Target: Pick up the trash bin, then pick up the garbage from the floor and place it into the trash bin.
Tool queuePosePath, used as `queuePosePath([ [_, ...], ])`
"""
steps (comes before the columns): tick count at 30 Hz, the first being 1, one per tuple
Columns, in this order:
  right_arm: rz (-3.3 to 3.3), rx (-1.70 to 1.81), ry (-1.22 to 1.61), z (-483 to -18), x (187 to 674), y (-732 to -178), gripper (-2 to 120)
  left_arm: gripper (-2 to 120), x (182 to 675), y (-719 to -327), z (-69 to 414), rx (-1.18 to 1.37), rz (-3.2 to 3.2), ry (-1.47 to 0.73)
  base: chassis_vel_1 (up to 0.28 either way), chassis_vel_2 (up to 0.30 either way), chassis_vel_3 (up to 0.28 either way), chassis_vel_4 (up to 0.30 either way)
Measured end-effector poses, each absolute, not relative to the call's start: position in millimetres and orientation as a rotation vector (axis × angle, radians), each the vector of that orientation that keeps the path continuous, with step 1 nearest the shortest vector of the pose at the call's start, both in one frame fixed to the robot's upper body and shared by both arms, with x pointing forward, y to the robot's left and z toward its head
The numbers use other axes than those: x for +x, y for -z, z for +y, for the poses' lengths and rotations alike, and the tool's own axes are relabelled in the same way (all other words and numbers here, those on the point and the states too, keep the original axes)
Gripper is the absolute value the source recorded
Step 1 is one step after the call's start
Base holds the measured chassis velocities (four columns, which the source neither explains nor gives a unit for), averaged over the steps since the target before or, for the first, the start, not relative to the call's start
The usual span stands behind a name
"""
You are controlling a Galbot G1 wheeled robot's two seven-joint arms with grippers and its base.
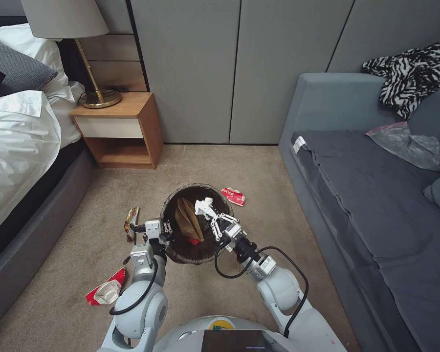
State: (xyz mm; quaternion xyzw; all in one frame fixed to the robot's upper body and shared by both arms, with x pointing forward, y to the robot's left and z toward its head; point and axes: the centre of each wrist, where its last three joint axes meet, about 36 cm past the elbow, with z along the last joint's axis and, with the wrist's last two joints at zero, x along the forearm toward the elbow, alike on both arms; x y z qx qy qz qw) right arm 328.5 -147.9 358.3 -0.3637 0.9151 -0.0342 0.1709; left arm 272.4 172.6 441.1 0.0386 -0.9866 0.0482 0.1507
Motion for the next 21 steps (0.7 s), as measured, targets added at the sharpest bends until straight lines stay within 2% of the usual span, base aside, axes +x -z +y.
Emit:
queuePosePath([
  [19,2.683,-1.063,0.095,-135,332,-332,-1,2,270,-442,169,0.093,-2.826,-0.155,0.0,0.0,0.0,0.0],
  [21,2.689,-1.057,0.098,-134,333,-332,8,2,270,-442,169,0.093,-2.827,-0.156,0.0,0.0,0.0,0.0],
])
